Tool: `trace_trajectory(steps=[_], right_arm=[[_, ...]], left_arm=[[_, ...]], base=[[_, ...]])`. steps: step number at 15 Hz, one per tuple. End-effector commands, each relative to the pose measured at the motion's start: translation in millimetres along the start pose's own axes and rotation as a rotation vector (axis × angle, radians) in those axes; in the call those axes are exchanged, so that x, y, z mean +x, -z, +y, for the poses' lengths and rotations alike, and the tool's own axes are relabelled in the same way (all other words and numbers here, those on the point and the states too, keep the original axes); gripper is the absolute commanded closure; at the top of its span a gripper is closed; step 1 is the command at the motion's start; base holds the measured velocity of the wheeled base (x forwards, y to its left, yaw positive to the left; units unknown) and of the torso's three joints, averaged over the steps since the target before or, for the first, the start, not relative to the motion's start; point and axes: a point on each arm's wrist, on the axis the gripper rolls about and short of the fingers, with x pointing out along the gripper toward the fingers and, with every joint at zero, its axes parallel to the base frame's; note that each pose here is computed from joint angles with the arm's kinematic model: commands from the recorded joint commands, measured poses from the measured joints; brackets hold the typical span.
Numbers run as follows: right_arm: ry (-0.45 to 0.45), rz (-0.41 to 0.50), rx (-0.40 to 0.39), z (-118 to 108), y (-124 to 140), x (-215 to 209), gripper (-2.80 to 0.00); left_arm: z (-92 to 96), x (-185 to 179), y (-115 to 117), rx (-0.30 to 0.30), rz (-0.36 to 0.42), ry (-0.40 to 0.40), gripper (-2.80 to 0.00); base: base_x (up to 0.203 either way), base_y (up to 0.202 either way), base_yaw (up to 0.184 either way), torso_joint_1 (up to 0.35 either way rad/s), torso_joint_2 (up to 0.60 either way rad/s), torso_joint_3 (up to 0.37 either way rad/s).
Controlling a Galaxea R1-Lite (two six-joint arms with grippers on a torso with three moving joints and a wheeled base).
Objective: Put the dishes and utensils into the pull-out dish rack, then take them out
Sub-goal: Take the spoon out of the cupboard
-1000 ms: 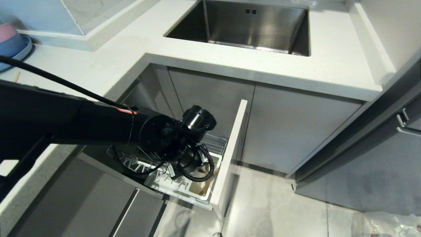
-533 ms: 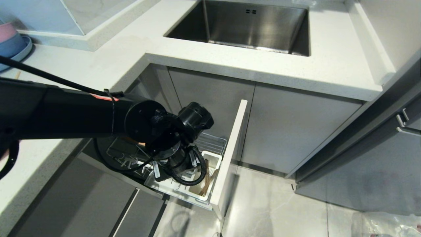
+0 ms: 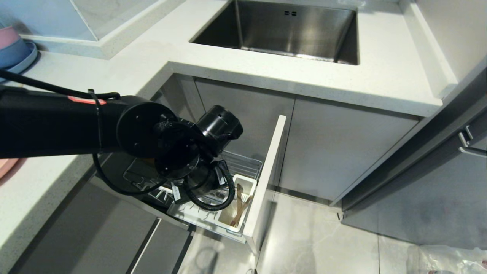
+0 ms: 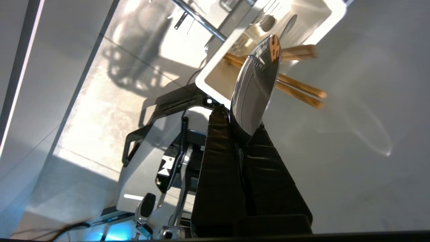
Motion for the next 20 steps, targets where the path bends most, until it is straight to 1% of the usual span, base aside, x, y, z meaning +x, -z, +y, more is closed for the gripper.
trace_trajectory(steps=[1,4,6,10,13,16,18,20], right_arm=[[0.000,0.002,0.000,0.0,0.4,0.2,0.00],[0.001,0.002,-0.001,0.0,0.4,0.2,0.00],[0.001,0.002,0.001,0.0,0.4,0.2,0.00],[0.000,0.002,0.001,0.0,0.4,0.2,0.00],[-0.001,0.003,-0.001,0.0,0.4,0.2,0.00],[0.000,0.002,0.000,0.0,0.4,0.2,0.00],[0.001,0.002,0.000,0.0,0.4,0.2,0.00],[0.000,0.002,0.001,0.0,0.4,0.2,0.00]], left_arm=[[4.8,-12.2,-3.0,-0.010,-0.011,0.007,0.00],[8.2,-20.9,-5.2,-0.008,-0.027,-0.006,0.00],[12.3,-31.2,-8.2,-0.019,-0.052,0.009,0.00],[20.2,-48.4,-13.6,-0.040,-0.128,0.007,0.00],[29.8,-74.2,-15.2,-0.059,-0.190,0.045,0.00],[49.9,-113.3,-14.0,-0.082,-0.280,0.080,0.00],[65.8,-138.9,-13.2,-0.095,-0.316,0.110,0.00],[86.7,-167.3,-15.8,-0.138,-0.366,0.165,0.00]], base=[[0.000,0.000,0.000,0.000,0.00,0.000],[0.000,0.000,0.000,0.000,0.00,0.000],[0.000,0.000,0.000,0.000,0.00,0.000],[0.000,0.000,0.000,0.000,0.00,0.000],[0.000,0.000,0.000,0.000,0.00,0.000],[0.000,0.000,0.000,0.000,0.00,0.000],[0.000,0.000,0.000,0.000,0.00,0.000],[0.000,0.000,0.000,0.000,0.00,0.000]])
